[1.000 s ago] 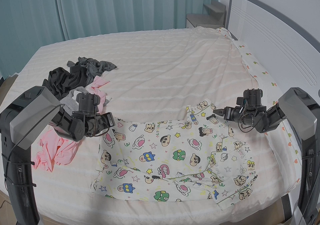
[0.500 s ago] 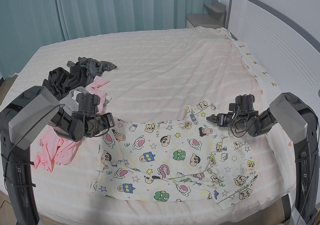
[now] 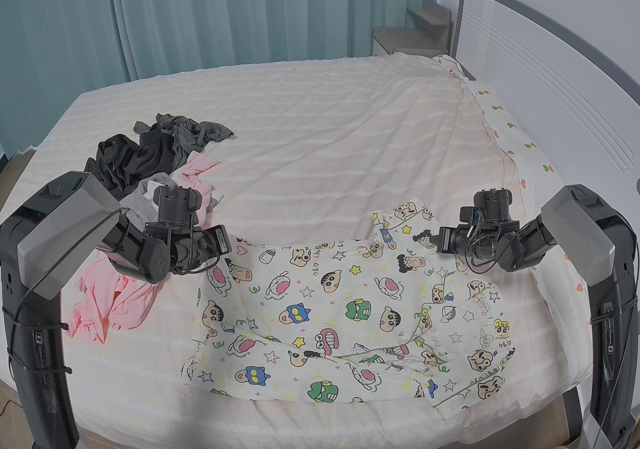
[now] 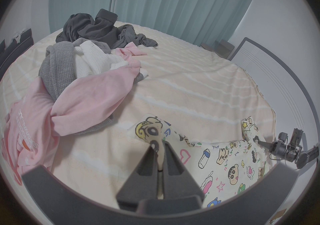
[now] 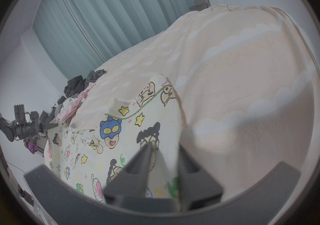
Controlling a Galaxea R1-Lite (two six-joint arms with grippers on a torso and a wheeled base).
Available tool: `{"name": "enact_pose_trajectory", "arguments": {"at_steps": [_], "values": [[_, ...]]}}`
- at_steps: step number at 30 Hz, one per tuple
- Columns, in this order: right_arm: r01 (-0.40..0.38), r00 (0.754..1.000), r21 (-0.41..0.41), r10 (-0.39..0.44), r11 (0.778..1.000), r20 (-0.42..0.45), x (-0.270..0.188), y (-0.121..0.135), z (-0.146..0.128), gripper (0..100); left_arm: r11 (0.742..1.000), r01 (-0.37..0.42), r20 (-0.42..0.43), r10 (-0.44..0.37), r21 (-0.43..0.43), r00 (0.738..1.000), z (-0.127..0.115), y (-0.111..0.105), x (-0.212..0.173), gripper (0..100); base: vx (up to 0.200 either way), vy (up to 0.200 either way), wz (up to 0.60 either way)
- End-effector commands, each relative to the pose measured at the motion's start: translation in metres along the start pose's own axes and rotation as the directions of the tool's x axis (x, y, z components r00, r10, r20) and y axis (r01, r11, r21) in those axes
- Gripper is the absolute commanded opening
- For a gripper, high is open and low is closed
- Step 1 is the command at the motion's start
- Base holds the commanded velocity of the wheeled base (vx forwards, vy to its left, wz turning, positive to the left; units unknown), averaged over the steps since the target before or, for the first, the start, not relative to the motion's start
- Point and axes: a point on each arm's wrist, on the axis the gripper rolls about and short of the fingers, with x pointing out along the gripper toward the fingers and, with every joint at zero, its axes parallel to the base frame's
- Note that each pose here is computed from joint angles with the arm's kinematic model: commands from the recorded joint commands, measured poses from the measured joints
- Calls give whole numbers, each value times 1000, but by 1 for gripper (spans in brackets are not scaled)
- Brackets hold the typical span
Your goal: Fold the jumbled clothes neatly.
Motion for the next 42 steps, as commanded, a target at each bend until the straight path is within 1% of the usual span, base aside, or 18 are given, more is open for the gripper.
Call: {"name": "enact_pose_trajectory", "arguments": {"at_steps": [1, 4, 8, 11, 13, 20, 21, 30, 37, 42], "values": [[-13, 1000, 12, 13, 1000, 21, -10, -6, 11, 0, 1000, 0, 4, 0, 0, 1000, 1, -1, -1, 0, 0, 0, 0], [-26, 999, 30, 25, 999, 37, -18, -10, 18, 0, 1000, 2, 12, -2, 1, 1000, 4, -2, -4, 0, 0, 0, 0], [-58, 997, 55, 56, 997, 44, -28, -8, 24, 0, 1000, 5, 19, -5, -1, 1000, 7, -3, -7, 0, 0, 0, 0], [-110, 993, 67, 108, 992, 39, -43, -8, 29, 0, 1000, 12, 31, -12, 1, 999, 10, -5, -13, 0, 0, 0, 0], [-128, 992, 74, 126, 989, 26, -47, -10, 28, 0, 1000, 13, 34, -13, 1, 999, 11, -6, -15, 0, 0, 0, 0], [-123, 992, 87, 125, 989, -16, -33, -13, 16, 0, 1000, 12, 28, -12, 2, 1000, 9, -5, -15, 0, 0, 0, 0], [-120, 992, 91, 123, 989, -27, -30, -14, 17, 100, 1000, 11, 26, -11, 3, 1000, 8, -6, -14, 0, 0, 0, 0], [-129, 991, 84, 131, 988, -20, -17, -15, 22, 100, 1000, 11, 26, -11, 3, 1000, 8, -6, -14, 0, 0, 0, 0], [-155, 983, 87, 162, 984, -81, -9, 5, 22, 100, 1000, 9, 24, -10, 3, 1000, 7, -5, -12, 0, 0, 0, 0], [-166, 979, 85, 174, 982, -101, 5, 10, 15, 100, 1000, 11, 24, -11, 5, 1000, 7, -6, -12, 0, 0, 0, 0]]}}
